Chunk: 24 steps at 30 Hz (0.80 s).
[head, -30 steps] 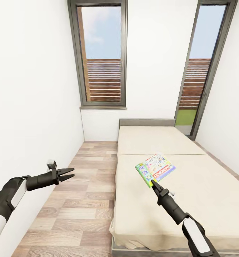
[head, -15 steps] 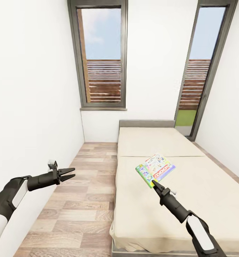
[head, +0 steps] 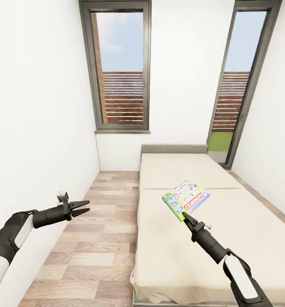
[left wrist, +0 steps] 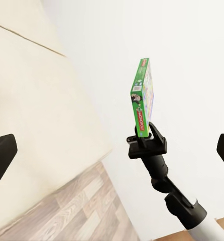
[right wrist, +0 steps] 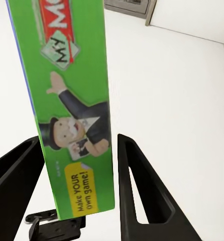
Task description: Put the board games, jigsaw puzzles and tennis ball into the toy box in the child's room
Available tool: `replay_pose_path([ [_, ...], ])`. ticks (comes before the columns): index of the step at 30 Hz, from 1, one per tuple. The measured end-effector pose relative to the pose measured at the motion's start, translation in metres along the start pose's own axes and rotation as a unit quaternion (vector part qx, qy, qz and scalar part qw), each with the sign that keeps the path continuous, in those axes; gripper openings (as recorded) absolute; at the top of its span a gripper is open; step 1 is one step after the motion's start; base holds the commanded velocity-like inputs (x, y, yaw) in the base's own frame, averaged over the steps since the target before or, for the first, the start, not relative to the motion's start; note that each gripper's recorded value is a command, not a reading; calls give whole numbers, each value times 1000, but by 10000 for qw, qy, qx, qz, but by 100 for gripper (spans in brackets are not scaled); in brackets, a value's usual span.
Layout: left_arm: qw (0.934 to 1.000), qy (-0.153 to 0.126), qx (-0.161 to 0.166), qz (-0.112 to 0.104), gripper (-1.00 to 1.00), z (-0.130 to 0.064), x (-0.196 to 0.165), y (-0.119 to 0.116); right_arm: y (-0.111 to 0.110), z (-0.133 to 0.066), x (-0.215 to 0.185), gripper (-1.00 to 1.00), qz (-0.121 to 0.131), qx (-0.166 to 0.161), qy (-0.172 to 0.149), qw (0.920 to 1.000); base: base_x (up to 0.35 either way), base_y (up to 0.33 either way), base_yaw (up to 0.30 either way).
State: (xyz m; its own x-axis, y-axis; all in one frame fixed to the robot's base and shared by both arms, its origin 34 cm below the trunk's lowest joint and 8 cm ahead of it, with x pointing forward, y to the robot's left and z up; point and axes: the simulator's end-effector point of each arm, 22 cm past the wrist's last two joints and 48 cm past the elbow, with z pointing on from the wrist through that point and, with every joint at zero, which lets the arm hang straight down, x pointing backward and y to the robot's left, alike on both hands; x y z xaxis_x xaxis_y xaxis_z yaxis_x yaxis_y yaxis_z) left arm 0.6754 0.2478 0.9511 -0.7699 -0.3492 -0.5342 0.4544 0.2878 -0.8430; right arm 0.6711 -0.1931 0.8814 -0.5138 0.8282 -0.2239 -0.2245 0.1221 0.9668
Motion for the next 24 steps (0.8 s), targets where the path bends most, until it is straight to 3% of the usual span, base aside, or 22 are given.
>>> replay_pose_path([
  [7, 10000, 0, 0, -1, 100, -1, -7, -10, 12, 2, -3, -100, 2, -11, -2, 10000, 0, 0, -151],
  [24, 10000, -37, 3, 3, 100, -4, -24, -33, 39, 7, -8, -100, 7, -13, 2, 10000, 0, 0, -6],
])
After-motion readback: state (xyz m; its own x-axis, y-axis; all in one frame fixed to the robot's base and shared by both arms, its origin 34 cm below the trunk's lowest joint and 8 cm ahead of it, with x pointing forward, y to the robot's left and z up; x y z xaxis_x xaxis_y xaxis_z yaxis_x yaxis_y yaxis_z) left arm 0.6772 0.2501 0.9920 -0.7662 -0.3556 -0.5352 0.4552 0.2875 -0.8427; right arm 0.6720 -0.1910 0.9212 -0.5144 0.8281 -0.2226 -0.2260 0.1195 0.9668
